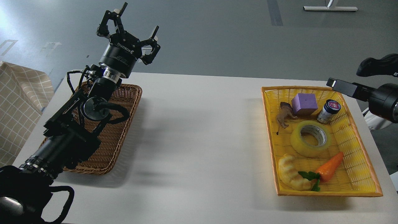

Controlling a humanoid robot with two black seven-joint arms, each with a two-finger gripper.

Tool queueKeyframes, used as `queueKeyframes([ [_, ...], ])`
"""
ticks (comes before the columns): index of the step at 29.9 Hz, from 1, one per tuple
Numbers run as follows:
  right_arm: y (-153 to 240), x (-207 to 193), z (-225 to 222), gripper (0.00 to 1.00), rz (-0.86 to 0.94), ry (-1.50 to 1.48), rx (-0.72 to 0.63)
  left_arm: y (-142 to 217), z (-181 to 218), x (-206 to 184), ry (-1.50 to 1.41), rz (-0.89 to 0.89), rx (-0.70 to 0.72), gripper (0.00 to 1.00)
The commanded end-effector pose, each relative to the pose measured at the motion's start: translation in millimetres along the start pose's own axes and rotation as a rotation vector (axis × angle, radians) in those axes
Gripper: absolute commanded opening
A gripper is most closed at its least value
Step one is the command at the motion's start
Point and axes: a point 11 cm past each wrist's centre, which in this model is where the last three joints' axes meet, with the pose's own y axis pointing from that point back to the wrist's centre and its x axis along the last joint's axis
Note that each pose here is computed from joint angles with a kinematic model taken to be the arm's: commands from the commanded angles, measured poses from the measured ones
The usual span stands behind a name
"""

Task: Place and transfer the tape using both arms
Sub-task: 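Move the right gripper over the yellow tape roll in the tray, then lower the right gripper and grasp the yellow tape roll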

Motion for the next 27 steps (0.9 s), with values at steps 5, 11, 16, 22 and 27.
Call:
queueKeyframes([
  [5, -5, -14, 4, 1.0, -0.042, 0.084, -0.04, 1, 0, 1, 0.0, 0.002, 0.001, 0.98],
  [11, -6, -16, 6, 0.99, -0.046, 0.121, -0.053, 1, 0, 1, 0.0, 0.002, 0.001, 0.98],
  [16, -11, -29, 0, 0.99, -0.095, 0.153, -0.026, 1, 0, 1, 0.0, 0.002, 0.001, 0.98],
  [22, -16, -42, 2, 0.99, -0.136, 0.216, -0.047, 1, 1, 1, -0.001, 0.003, -0.001, 0.98],
  [27, -20, -57, 2, 0.97, -0.18, 0.252, -0.05, 1, -1, 0, 0.003, 0.002, -0.001, 0.98],
])
